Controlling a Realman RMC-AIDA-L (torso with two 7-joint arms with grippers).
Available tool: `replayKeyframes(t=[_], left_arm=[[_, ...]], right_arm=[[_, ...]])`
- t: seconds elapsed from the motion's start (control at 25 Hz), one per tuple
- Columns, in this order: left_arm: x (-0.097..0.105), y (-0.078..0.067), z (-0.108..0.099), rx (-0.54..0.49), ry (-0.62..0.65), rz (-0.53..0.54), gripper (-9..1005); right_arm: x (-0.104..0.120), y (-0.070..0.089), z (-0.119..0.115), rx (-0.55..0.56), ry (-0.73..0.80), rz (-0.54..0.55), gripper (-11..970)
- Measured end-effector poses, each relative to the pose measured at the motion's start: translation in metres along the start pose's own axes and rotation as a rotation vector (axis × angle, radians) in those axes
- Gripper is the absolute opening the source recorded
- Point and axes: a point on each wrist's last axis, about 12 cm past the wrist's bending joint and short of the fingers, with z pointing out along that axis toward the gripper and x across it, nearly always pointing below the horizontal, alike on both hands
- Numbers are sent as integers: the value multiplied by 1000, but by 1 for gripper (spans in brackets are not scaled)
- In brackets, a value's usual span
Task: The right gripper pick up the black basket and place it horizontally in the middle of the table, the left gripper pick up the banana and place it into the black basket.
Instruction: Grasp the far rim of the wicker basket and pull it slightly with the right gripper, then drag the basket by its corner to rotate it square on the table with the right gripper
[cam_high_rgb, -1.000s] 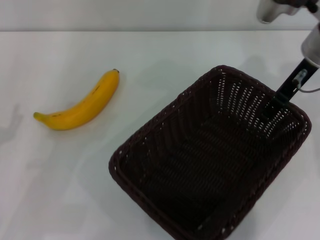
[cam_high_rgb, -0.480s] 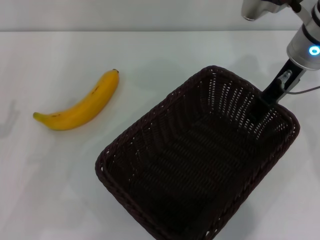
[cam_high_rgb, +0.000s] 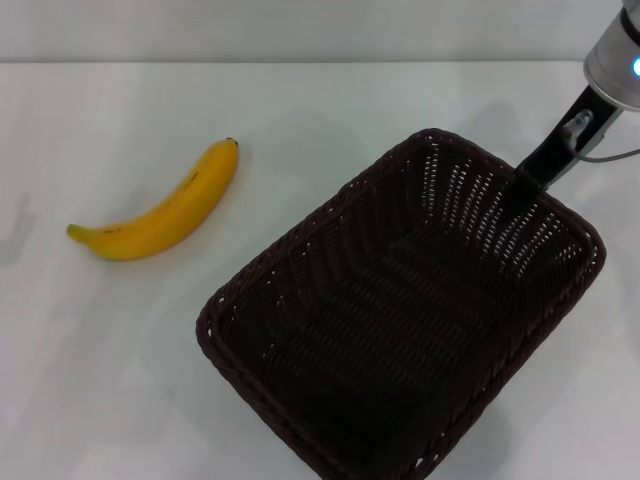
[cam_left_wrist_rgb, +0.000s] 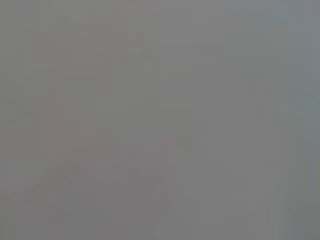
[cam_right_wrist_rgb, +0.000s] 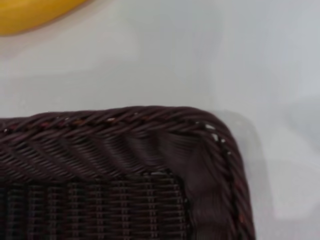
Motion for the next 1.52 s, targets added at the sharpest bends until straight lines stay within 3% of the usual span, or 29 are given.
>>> replayKeyframes(t=[0.24,0.36,0.64,0.84,0.92,0.96,1.08,1.52], left_arm=[[-1,0,0,2,-5,3,865],[-1,1,0,0,-2,3,865],[-3,3,-4,-3,-8,13,863],[-9,9,-8,-7,-20,38,862],[-9,10,-9,-15,-23,43,862],[-10,11,-10,-21,-24,45,862],[-11,12,-9,-23,-30,50,861],[-13,19,6,16,-39,71,859]], right_arm=[[0,3,2,-12,13,1,248],[1,5,4,-24,21,7,183],[1,1,5,-28,13,61,181],[15,-24,-11,-20,-20,282,179],[18,-26,-13,-21,-19,310,178],[33,-38,-20,-24,-28,420,178],[50,-45,-25,-33,-36,517,177],[81,-38,-8,-162,-121,620,170]])
